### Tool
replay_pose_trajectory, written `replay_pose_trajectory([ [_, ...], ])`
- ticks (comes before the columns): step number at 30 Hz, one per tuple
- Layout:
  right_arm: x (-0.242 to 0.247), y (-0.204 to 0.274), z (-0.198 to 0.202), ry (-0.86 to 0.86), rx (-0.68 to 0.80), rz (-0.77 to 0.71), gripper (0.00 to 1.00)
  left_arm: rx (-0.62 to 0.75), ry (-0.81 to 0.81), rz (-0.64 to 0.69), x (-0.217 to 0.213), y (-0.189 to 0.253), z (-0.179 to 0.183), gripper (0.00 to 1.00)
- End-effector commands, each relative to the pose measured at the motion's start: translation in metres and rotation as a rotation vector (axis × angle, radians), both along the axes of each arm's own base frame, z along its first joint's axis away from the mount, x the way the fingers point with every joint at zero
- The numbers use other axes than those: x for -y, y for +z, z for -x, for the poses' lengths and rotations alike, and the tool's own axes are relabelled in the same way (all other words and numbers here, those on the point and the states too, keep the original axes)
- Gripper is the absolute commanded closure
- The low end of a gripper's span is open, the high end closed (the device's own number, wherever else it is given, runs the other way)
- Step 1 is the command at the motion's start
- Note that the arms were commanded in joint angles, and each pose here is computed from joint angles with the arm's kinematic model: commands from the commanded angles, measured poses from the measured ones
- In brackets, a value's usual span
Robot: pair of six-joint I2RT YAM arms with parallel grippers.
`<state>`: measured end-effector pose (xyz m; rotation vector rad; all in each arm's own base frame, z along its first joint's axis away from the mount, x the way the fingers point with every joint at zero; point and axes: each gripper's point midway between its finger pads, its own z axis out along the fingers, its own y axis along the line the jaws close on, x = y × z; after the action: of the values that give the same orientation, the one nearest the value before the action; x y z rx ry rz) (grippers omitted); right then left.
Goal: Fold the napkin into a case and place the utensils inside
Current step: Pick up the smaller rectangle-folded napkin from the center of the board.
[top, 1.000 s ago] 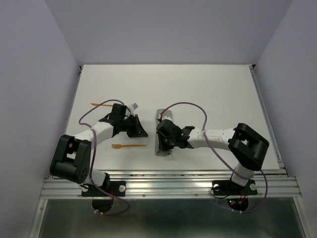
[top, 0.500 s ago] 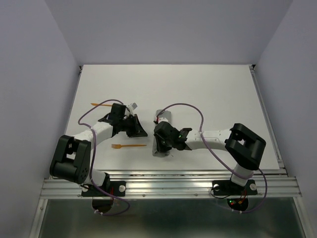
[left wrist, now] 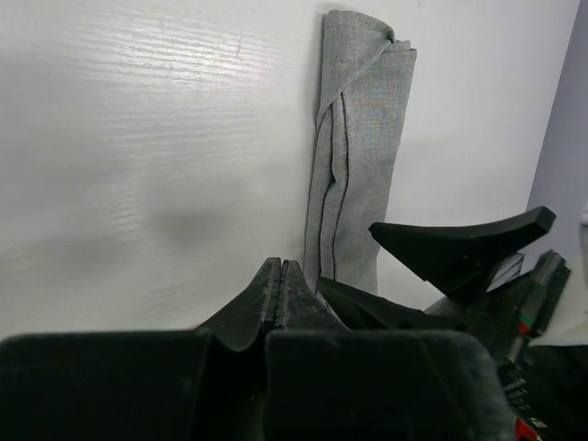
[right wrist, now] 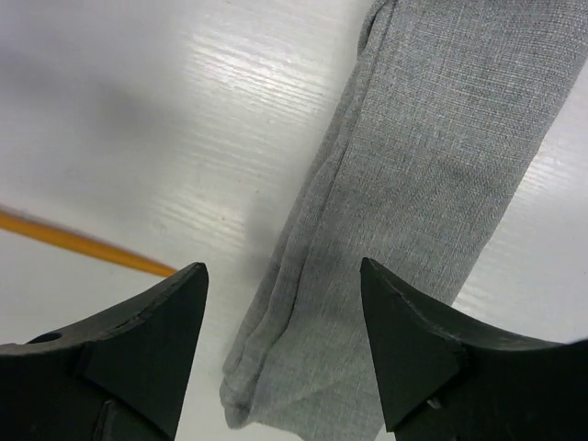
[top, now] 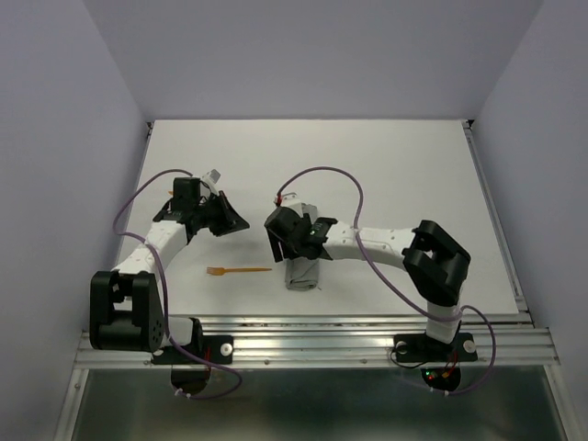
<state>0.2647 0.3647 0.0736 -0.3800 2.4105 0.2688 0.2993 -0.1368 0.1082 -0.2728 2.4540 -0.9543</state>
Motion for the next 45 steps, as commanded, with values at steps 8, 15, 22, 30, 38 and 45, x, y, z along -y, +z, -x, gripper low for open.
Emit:
replay_pose_trajectory([
  [8, -0.001, -0.024, -0.017, -0.093, -0.006, 0.138, 0.32, 0.026, -0.023, -0.014, -0.004, 0.002, 0.002, 1.0],
  [15, -0.001, -0.024, -0.026, -0.126, 0.018, 0.164, 0.38, 0.025, -0.03, -0.017, -0.006, -0.002, 0.001, 1.0],
  [22, -0.006, 0.001, -0.032, -0.124, 0.076, 0.151, 0.42, 0.025, -0.036, -0.012, -0.006, -0.004, 0.001, 1.0],
  [30, -0.011, -0.022, -0.031, -0.114, 0.038, 0.181, 0.46, 0.024, -0.041, -0.014, -0.007, -0.004, 0.003, 1.0],
  [38, -0.008, -0.042, -0.029, -0.128, 0.015, 0.211, 0.48, 0.022, -0.038, -0.012, -0.008, -0.006, 0.004, 1.0],
  [45, -0.005, -0.062, -0.024, -0.136, -0.026, 0.191, 0.72, 0.02, -0.04, -0.015, -0.009, -0.007, 0.003, 1.0],
])
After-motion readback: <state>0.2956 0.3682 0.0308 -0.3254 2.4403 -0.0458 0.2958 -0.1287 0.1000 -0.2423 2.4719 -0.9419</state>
